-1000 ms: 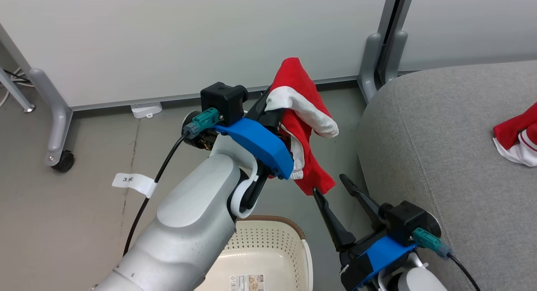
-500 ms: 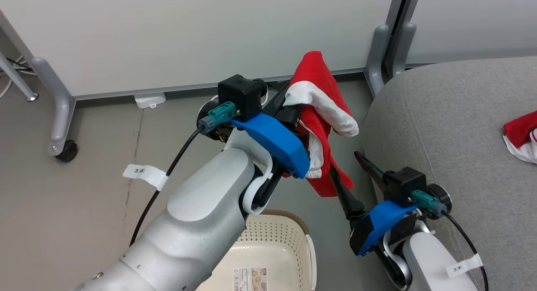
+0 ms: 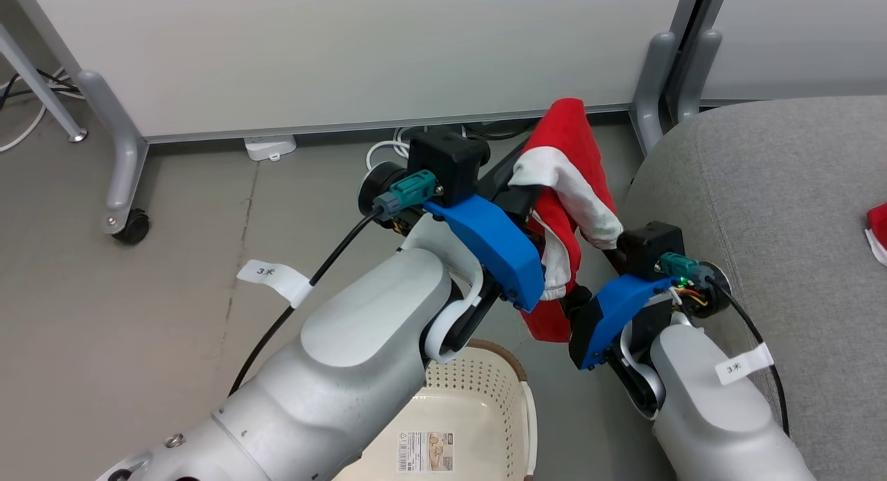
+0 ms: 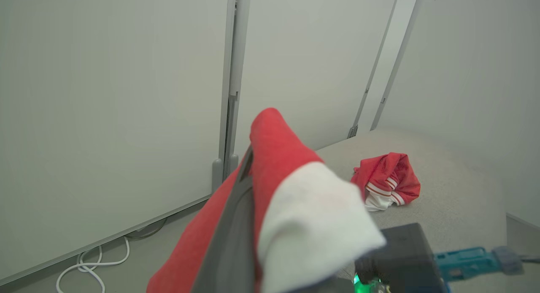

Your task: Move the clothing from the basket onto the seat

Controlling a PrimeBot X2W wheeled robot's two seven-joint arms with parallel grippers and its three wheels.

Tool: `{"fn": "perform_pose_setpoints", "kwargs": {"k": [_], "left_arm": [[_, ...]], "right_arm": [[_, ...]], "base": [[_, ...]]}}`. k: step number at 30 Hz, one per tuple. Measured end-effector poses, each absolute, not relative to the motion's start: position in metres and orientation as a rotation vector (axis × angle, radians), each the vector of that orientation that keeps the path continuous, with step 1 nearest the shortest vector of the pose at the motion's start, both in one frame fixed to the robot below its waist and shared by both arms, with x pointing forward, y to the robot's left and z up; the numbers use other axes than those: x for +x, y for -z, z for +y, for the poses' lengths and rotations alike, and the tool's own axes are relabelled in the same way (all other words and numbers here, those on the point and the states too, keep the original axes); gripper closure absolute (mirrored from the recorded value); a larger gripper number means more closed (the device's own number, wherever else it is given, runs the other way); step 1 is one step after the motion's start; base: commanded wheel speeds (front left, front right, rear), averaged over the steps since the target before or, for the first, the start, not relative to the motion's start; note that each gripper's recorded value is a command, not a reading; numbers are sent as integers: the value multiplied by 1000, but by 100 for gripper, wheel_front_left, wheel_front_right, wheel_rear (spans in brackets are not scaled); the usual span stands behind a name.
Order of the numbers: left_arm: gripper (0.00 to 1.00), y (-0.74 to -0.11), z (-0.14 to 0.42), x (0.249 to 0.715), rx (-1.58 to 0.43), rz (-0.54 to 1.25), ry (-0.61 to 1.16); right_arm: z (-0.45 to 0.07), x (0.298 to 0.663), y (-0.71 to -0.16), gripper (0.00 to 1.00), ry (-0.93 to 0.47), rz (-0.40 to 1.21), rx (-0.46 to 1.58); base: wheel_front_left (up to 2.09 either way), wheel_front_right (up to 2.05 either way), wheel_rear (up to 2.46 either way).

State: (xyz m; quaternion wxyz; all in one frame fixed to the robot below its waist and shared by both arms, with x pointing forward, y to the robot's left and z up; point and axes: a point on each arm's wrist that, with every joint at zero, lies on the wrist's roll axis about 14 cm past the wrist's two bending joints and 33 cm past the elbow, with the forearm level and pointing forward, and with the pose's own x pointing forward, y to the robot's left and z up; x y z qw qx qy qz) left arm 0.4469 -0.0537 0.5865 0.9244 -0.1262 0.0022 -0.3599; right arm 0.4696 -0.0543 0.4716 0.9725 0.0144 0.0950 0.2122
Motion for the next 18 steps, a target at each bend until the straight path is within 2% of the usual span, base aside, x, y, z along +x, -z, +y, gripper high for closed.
{"fn": "perform_pose_setpoints", "kwargs": {"k": [3, 4, 5, 6, 18], "left_arm": [[100, -585, -55, 446, -253, 10, 742], [100, -585, -55, 445, -252, 13, 744], [100, -584, -56, 444, -251, 16, 744], [100, -584, -56, 443, -252, 18, 746], [100, -586, -62, 441, -248, 15, 754]], "right_arm": [[-51, 474, -469, 0, -437, 208, 28], [-50, 475, -468, 23, -437, 215, 37], [-49, 475, -467, 58, -438, 221, 39], [-49, 476, -466, 98, -440, 224, 38], [-47, 474, -466, 100, -448, 220, 49]], "base": [[0, 0, 0], [0, 0, 0], [0, 0, 0], [0, 0, 0], [0, 0, 0]]}}
